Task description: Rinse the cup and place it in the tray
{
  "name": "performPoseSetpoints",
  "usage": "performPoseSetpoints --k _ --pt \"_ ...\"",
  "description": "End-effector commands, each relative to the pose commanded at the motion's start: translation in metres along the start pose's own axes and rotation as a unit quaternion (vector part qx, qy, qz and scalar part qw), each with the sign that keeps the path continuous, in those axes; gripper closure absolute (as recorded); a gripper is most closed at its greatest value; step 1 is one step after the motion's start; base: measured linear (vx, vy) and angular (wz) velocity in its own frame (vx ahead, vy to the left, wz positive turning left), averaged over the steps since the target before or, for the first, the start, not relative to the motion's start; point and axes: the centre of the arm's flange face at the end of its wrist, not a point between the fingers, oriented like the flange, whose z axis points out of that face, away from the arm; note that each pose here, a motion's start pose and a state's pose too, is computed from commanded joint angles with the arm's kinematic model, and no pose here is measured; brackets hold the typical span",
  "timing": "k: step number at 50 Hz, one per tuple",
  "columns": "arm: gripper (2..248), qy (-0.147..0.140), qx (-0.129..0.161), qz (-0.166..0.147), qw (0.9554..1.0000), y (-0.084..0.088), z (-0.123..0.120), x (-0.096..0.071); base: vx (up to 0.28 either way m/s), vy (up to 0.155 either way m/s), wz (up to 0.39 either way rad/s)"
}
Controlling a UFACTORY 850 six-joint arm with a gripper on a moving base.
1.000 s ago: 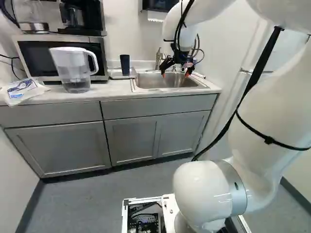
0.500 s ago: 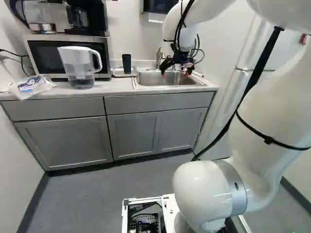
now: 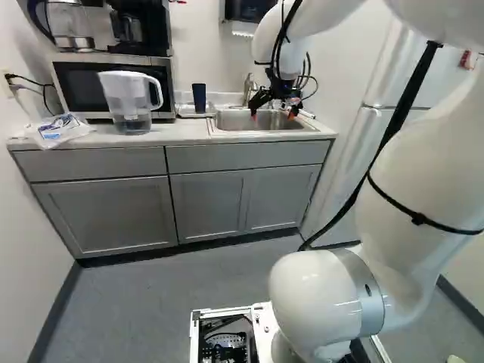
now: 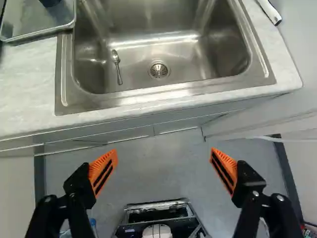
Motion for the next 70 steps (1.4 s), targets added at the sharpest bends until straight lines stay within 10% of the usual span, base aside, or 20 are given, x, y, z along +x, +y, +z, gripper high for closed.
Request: performPoseSetpoints --k 70 --pt "3 0.024 0.010 -0.004 0.9996 -0.003 0.017 -0.018 0.000 -0.001 0.000"
